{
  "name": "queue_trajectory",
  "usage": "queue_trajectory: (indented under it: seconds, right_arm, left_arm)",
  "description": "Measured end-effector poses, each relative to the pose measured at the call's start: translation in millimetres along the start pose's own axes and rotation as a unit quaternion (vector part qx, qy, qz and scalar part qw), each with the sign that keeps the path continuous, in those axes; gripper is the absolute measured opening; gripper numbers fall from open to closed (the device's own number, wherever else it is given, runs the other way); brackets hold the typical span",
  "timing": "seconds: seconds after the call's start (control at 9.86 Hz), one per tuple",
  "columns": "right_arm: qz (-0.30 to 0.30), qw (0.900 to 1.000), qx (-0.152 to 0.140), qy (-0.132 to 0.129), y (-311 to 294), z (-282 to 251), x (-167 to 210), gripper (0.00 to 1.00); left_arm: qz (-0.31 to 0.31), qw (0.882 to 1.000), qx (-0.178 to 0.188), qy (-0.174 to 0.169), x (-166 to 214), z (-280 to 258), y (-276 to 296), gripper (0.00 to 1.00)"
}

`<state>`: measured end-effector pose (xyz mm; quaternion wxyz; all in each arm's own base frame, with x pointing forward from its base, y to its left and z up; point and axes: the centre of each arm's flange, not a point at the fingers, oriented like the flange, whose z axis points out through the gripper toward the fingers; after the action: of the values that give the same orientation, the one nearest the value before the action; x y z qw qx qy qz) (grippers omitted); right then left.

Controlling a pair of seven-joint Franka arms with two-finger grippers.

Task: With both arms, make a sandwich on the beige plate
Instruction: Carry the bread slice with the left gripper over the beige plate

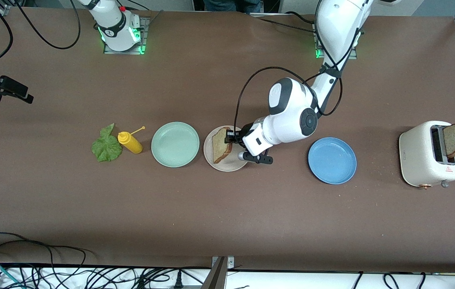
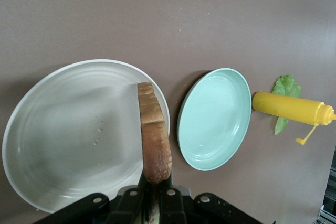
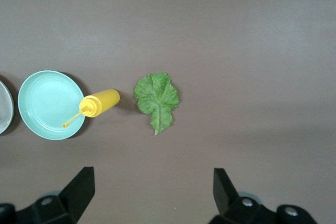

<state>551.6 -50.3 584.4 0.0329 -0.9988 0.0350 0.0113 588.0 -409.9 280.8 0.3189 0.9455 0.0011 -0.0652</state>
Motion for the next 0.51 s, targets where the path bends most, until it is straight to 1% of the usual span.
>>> queue_trajectory:
  seconds: [0.51]
  right_arm:
    - [0.000,1.000,0.000,0.000,0.0,0.0,0.0,1.00]
  left_arm:
    - [-0.012,1.000,0.002,-0.004,-3.0,7.7,1.8,0.09]
